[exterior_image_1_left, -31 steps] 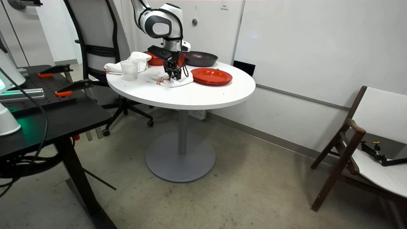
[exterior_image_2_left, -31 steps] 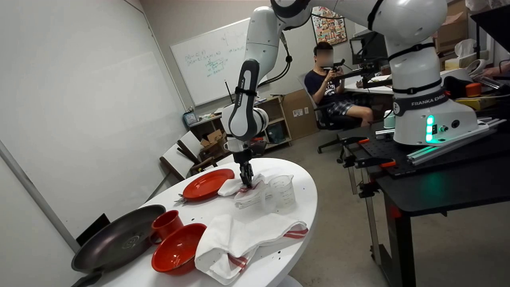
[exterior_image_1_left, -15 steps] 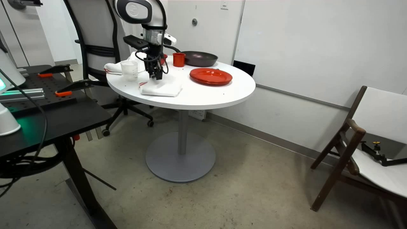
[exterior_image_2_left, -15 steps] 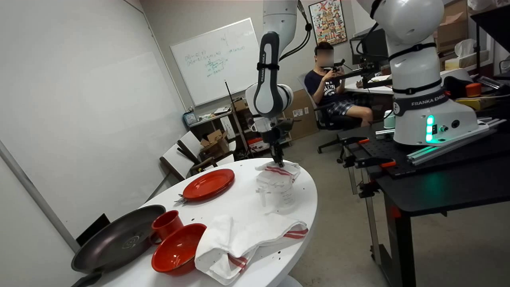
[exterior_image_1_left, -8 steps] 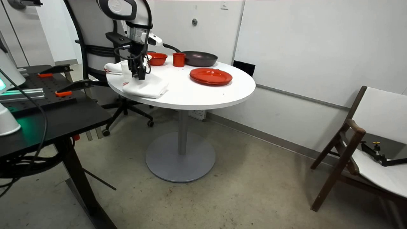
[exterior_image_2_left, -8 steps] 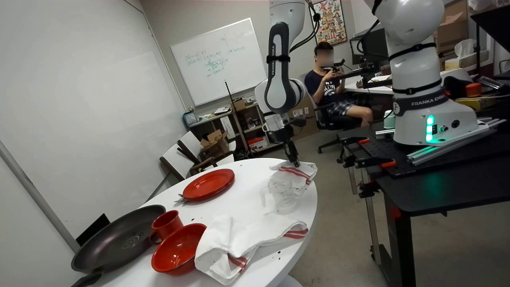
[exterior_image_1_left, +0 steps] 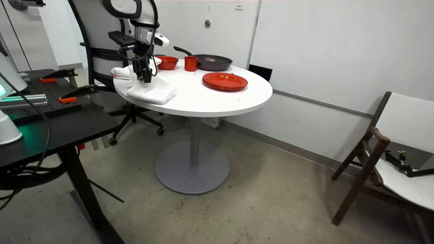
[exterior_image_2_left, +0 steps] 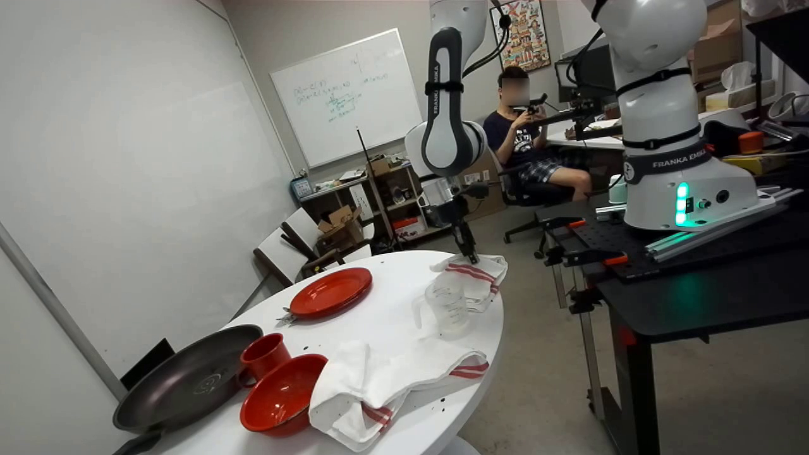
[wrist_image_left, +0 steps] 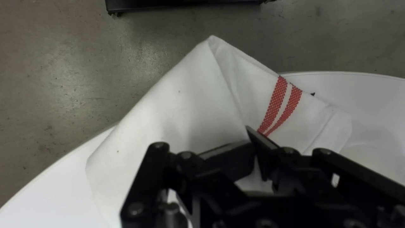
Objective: Use the towel to wipe the table.
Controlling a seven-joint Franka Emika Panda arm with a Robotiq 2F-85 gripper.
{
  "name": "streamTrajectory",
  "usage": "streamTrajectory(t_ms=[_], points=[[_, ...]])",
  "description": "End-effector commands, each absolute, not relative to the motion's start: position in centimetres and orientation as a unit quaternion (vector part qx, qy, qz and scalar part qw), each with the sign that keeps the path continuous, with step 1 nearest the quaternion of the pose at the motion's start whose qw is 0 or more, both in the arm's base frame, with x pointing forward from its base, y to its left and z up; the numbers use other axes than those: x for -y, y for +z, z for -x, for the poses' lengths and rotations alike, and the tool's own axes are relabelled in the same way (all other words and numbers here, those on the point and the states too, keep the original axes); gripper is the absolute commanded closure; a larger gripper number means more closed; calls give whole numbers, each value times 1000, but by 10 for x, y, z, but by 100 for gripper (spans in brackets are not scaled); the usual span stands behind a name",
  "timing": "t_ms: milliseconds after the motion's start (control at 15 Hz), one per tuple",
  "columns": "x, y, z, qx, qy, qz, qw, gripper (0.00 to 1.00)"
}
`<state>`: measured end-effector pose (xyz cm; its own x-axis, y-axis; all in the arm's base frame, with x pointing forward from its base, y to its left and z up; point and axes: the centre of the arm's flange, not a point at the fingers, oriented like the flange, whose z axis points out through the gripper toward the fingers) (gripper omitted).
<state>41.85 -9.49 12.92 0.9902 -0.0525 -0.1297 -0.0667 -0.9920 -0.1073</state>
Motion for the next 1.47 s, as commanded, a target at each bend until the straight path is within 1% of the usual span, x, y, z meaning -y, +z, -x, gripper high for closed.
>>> streamTrajectory(t_ms=[0,267,400,733,1067,1400], points=[[97,141,-444,-7,38,998,54,100],[102,157,-488,-3,-4,999,47,100],[102,162,-500,0,-15,999,46,100],[98,159,-511,3,-19,999,49,100],[82,142,-520,12,-16,998,66,100],[61,127,-545,17,-23,996,84,100]])
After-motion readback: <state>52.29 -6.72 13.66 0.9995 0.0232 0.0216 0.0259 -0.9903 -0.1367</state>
